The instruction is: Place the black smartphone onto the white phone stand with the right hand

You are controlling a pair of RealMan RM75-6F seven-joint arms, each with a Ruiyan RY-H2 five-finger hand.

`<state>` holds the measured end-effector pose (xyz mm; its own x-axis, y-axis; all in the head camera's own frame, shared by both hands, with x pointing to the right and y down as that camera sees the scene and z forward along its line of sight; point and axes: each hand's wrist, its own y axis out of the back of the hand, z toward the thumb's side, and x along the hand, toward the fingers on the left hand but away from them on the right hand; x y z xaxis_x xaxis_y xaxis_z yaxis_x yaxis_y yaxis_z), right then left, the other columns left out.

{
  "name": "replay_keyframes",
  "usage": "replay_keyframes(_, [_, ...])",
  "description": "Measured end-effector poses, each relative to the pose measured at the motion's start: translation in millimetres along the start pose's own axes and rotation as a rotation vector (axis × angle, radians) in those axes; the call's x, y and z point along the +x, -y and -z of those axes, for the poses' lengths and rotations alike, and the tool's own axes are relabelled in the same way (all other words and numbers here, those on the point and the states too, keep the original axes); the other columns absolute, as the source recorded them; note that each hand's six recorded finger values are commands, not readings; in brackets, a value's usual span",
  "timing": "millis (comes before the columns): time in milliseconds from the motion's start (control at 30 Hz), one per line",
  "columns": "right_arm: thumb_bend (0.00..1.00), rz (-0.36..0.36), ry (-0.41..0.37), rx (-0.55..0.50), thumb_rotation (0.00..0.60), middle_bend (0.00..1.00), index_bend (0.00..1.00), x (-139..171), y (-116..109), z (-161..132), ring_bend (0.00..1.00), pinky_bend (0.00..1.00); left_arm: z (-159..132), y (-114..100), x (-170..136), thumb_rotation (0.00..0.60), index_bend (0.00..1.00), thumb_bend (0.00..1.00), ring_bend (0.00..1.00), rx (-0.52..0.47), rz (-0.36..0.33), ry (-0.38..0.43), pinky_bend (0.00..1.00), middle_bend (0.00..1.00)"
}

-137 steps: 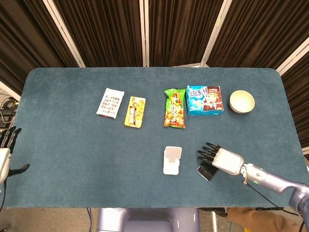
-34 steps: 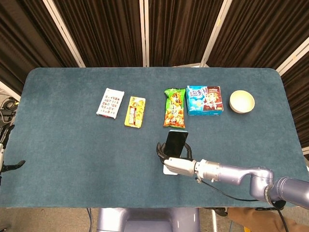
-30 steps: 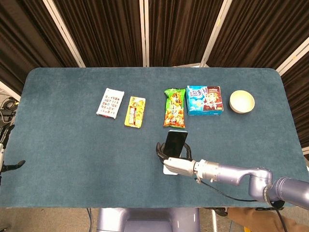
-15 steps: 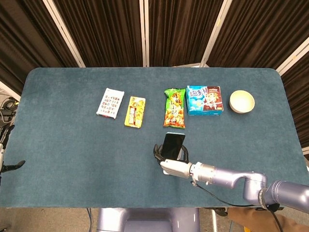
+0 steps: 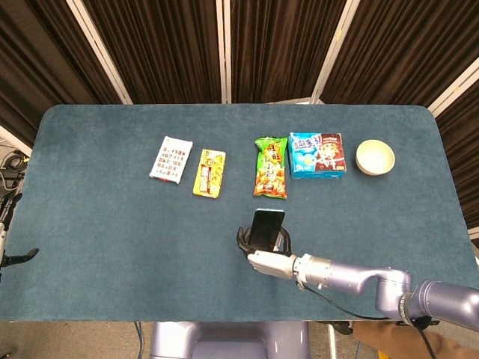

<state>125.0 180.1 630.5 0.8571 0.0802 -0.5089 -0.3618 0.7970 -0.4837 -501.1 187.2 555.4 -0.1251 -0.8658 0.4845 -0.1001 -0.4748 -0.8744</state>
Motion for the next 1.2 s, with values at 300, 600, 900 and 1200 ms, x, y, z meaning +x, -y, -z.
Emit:
replay_keyframes(300, [0.52,-0.005,-0.015,-0.004,0.6,0.54,0.6,2.9,2.1,-7.3,0.4,0.32,-1.7,0.2,-0.7,0.6,0.0,0.0,0.0,-0.001,0.0,0.004,0.0,0.0])
replay_keyframes(600, [0.48,-0.021,-0.013,-0.032,0.6,0.32,0.35,4.7,2.6,-7.4,0.23,0.26,-1.5,-1.1,-1.7,0.6,0.0,0.0,0.0,-0.006,-0.001,0.007,0.0,0.0])
replay_keyframes(900, [0.47,-0.03,0.009,-0.056,0.6,0.24,0.3,9.6,0.1,-7.8,0.19,0.23,-2.6,-2.0,-3.1,0.6,0.0,0.0,0.0,-0.009,-0.003,0.014,0.0,0.0])
replay_keyframes(1200, [0.45,-0.033,0.026,-0.064,0.6,0.14,0.25,15.1,-0.3,-9.1,0.09,0.18,-4.0,-1.4,-4.2,0.6,0.0,0.0,0.0,-0.007,-0.002,0.019,0.0,0.0])
